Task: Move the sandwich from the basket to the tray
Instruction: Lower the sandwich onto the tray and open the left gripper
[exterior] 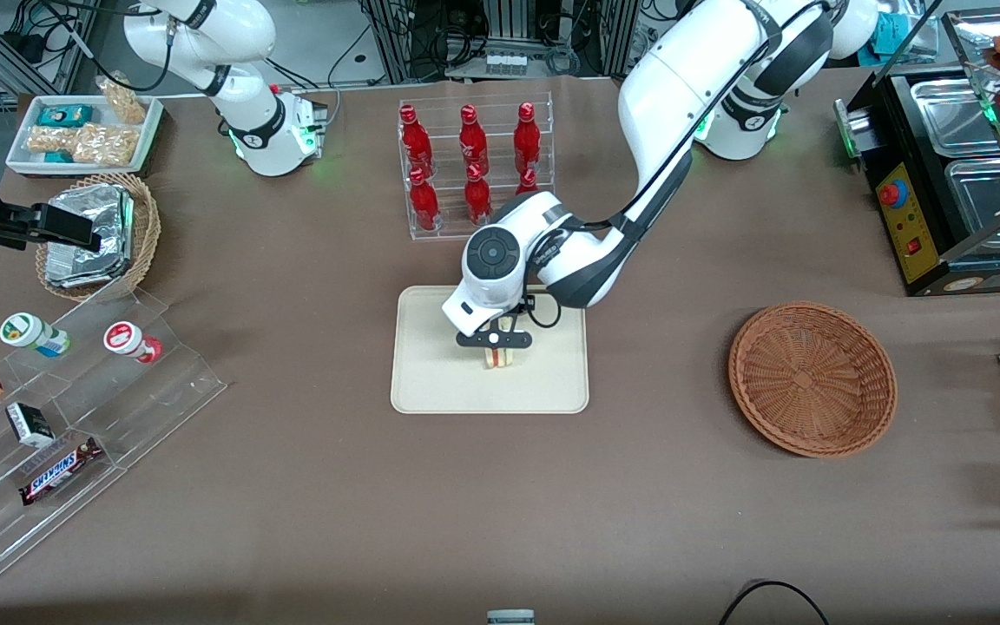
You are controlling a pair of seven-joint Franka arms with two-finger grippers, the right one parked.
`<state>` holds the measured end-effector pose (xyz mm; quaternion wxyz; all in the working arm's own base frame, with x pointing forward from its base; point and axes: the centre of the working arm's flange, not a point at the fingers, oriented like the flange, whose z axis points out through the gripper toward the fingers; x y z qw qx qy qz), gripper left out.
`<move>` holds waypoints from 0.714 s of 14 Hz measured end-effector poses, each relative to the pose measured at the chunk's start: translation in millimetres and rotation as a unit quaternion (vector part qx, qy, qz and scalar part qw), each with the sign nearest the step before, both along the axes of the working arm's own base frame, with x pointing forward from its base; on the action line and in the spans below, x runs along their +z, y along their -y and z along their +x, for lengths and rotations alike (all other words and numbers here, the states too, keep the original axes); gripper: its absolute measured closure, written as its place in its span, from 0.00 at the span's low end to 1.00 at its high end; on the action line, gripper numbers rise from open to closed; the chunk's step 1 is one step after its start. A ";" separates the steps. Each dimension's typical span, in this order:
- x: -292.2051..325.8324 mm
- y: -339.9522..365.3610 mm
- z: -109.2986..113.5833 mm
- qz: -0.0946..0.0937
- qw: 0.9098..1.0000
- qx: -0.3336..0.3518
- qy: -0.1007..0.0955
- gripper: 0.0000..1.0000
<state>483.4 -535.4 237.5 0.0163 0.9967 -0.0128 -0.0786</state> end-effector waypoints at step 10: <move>15.5 1.6 8.2 0.006 0.998 0.056 0.012 0.00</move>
